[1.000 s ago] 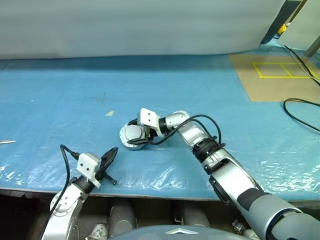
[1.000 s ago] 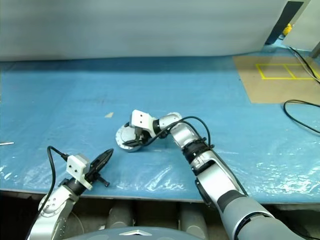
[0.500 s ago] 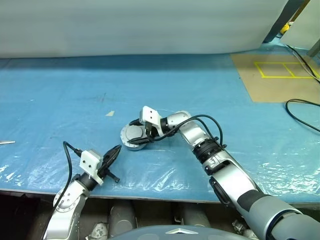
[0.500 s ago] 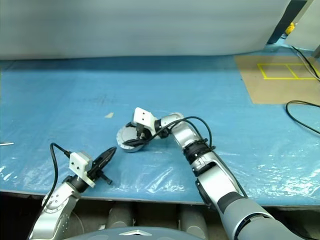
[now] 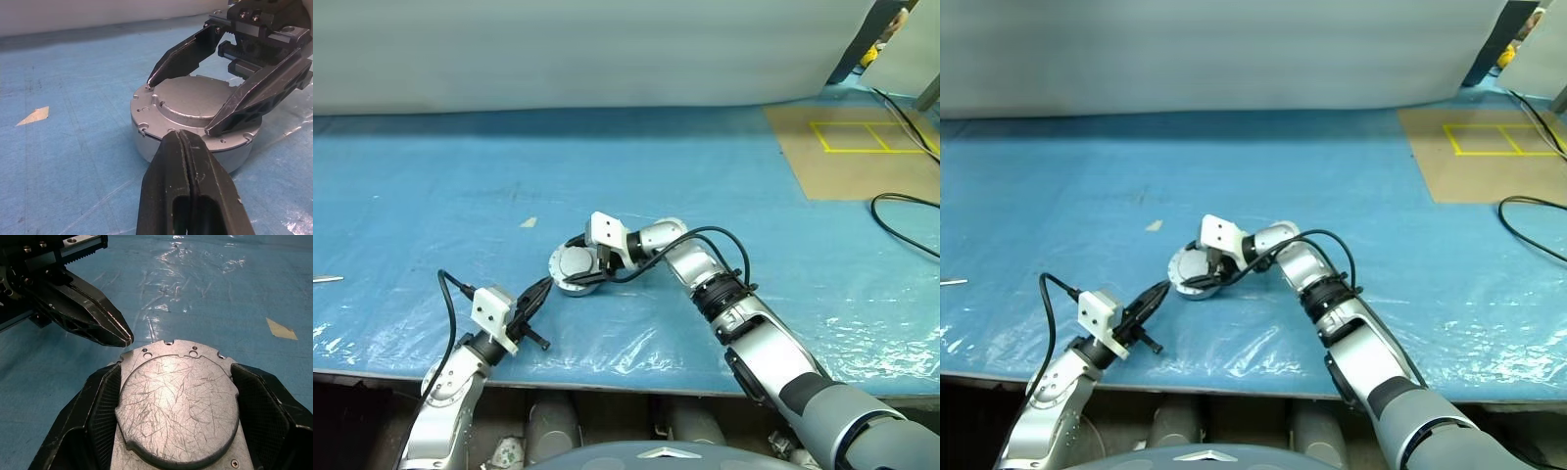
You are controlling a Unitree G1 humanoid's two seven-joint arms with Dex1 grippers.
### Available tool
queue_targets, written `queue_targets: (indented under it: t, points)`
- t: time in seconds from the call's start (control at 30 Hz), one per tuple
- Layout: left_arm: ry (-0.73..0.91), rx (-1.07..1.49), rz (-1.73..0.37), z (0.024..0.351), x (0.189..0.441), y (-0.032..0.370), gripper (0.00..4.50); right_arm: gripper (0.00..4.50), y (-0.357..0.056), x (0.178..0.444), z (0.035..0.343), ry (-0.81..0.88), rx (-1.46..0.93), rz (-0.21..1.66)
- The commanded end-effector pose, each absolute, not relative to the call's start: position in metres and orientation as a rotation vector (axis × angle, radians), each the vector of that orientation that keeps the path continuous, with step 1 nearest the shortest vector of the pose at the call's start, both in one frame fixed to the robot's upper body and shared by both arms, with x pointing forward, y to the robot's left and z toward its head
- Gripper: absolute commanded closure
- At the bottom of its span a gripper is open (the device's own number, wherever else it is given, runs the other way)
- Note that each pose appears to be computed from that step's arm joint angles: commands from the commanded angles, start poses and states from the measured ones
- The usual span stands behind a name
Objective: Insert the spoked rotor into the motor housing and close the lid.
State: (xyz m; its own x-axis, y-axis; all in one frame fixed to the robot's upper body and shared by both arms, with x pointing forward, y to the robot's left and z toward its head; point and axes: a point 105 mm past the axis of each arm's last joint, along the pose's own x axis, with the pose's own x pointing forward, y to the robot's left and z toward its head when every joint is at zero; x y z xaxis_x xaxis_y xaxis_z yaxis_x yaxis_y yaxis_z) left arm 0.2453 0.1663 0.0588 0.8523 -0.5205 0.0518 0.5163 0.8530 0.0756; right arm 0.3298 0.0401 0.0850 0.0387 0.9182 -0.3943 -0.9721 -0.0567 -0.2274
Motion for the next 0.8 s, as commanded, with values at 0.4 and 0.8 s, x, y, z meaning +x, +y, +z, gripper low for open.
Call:
queue_targets:
  t: [0.4,0.8]
  points:
    - [0.041,0.181,-0.619,0.053,0.259,0.151,4.5,1.3,0.03,0.324,0.053,0.306,-0.52,1.546]
    - [0.081,0.201,-0.616,0.051,0.261,0.155,4.5,0.01,0.034,0.324,0.072,0.229,-0.431,1.566]
